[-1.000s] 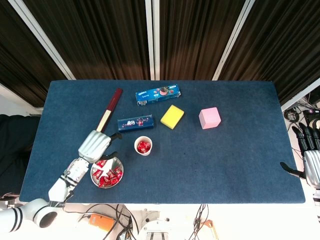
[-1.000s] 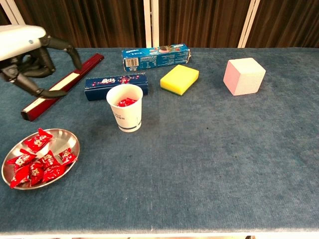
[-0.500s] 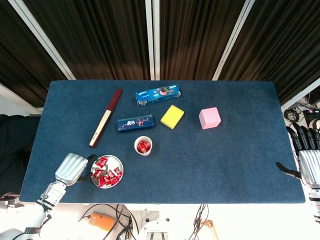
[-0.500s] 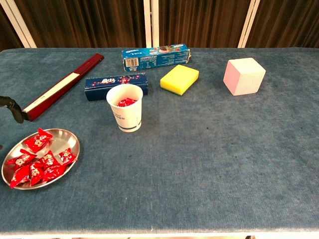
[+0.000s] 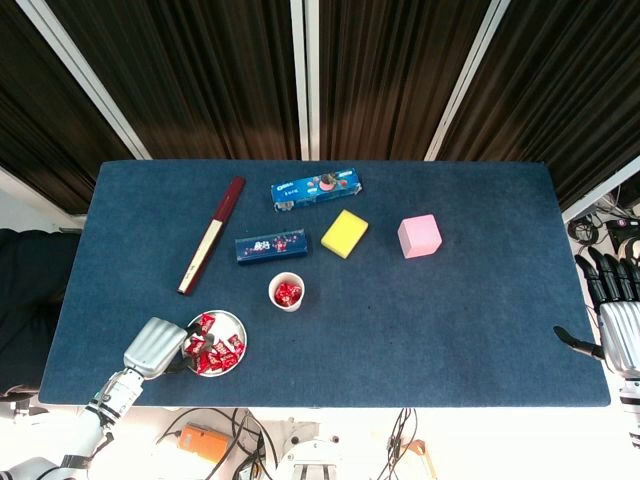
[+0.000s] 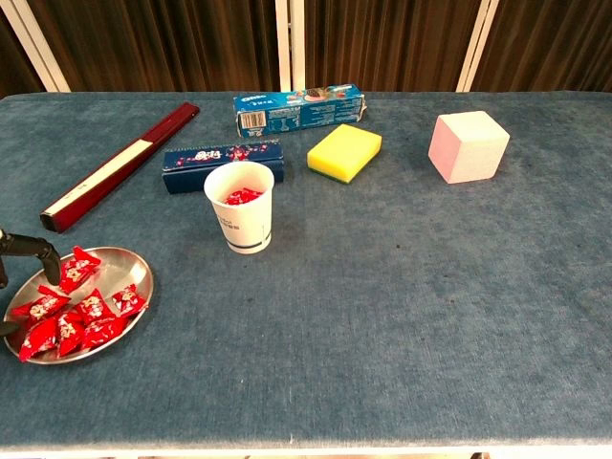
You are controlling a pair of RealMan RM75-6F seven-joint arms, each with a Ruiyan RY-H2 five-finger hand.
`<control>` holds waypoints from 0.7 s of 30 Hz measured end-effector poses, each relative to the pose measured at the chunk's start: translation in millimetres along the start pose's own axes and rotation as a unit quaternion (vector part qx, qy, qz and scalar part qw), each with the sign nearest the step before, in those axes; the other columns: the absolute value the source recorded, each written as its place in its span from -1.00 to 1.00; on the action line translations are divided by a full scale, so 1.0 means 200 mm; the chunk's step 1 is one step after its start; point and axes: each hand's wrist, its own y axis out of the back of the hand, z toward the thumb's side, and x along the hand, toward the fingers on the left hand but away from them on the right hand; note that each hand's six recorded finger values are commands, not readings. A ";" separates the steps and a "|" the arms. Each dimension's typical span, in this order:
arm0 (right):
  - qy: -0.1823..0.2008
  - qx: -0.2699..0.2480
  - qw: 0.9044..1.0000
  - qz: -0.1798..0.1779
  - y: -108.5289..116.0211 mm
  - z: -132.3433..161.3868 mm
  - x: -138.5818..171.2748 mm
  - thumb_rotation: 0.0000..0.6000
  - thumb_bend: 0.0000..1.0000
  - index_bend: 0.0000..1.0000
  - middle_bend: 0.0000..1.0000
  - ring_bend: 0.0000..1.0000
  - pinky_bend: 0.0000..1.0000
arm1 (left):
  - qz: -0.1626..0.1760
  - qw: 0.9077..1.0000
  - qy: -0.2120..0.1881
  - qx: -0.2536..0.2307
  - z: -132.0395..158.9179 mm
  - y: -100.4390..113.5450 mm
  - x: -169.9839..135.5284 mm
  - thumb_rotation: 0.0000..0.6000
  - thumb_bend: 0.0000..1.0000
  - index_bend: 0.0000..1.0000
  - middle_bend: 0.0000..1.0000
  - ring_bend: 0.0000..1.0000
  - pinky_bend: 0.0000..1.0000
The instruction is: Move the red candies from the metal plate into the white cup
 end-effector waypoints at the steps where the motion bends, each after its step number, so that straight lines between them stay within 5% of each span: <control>1: 0.000 0.000 1.000 0.001 0.00 0.00 0.00 1.00 -0.53 -1.00 -0.93 -1.00 -0.86 | -0.002 1.000 0.000 -0.001 0.00 -0.01 0.01 1.00 -0.55 -0.21 0.89 0.71 0.64; 12: -0.001 0.002 1.000 0.001 0.00 0.01 0.00 1.00 -0.53 -1.00 -0.93 -1.00 -0.86 | -0.008 1.000 -0.004 0.000 0.01 -0.02 0.04 1.00 -0.49 -0.14 0.89 0.71 0.64; 21: -0.001 0.002 1.000 0.002 0.00 0.01 -0.01 1.00 -0.53 -1.00 -0.93 -1.00 -0.86 | -0.015 1.000 -0.008 -0.009 0.01 -0.03 0.05 1.00 -0.23 0.06 0.89 0.71 0.64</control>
